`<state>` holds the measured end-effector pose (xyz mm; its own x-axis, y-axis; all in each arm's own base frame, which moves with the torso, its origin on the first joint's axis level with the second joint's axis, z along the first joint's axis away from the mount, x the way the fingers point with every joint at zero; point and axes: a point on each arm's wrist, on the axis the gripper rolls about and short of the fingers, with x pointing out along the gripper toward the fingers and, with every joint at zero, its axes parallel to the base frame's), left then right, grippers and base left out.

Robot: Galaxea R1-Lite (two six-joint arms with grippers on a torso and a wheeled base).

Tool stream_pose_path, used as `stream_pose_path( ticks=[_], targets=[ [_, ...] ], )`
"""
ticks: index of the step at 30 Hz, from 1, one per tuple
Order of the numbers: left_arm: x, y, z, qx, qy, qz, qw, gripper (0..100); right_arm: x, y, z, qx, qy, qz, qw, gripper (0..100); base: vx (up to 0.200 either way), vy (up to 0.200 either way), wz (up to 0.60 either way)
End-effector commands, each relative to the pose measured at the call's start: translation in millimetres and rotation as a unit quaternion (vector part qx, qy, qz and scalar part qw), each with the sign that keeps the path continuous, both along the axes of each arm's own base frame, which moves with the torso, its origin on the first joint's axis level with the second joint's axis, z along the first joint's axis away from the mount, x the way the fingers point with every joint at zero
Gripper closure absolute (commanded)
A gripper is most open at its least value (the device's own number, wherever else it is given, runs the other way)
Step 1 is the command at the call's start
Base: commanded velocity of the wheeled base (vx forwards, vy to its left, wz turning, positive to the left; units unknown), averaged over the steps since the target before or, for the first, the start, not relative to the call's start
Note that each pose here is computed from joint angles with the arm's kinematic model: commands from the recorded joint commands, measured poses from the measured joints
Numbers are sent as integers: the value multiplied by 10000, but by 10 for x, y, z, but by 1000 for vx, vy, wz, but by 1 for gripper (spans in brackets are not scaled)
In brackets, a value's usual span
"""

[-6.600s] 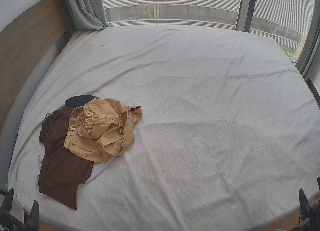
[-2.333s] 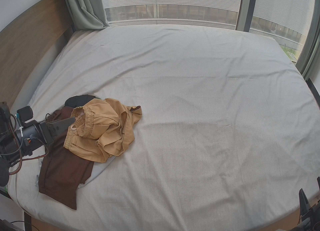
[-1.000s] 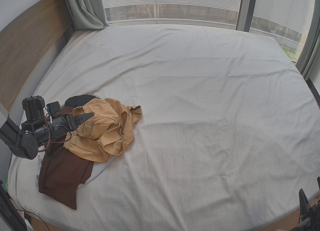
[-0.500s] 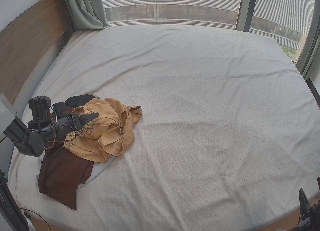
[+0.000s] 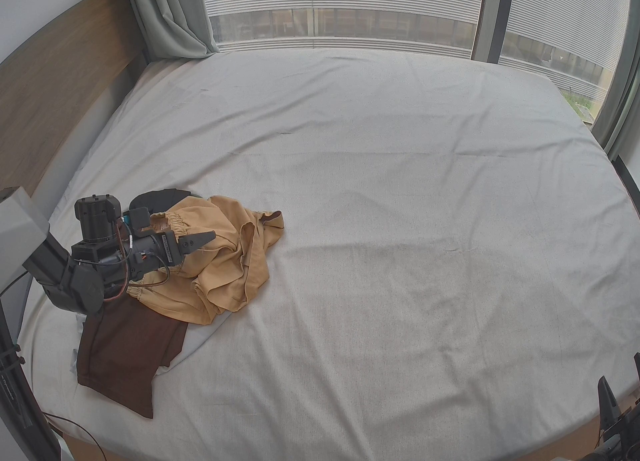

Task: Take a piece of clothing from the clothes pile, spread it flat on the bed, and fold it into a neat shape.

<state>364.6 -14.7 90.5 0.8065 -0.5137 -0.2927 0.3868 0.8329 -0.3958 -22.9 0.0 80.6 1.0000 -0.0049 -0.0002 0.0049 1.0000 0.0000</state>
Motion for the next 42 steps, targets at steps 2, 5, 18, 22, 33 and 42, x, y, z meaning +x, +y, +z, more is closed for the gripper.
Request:
stream_pose_path(
  ticks=[2, 5, 18, 22, 33, 42],
  targets=[
    [15, -18, -22, 3, 8, -24, 10000, 0, 7, 0, -51, 0, 45, 9, 10000, 0, 0, 0, 0],
    [23, -12, -28, 9, 12, -18, 10000, 0, 7, 0, -51, 0, 45, 9, 10000, 0, 0, 0, 0],
    [61, -9, -126, 15, 122, -54, 9999, 100, 5, 0, -51, 8, 37, 9, 10000, 0, 0, 0, 0],
    [75, -3, -150, 15, 138, -46, 9999, 100, 7, -1, -51, 8, 45, 17, 10000, 0, 0, 0, 0],
    [-82, 16, -47, -64, 143, -92, 9998, 100, 7, 0, -51, 8, 45, 1, 10000, 0, 0, 0, 0],
    [-271, 17, 141, -290, 122, -12, 9995, 100, 7, 0, -51, 15, 45, 1, 10000, 0, 0, 0, 0]
  ],
)
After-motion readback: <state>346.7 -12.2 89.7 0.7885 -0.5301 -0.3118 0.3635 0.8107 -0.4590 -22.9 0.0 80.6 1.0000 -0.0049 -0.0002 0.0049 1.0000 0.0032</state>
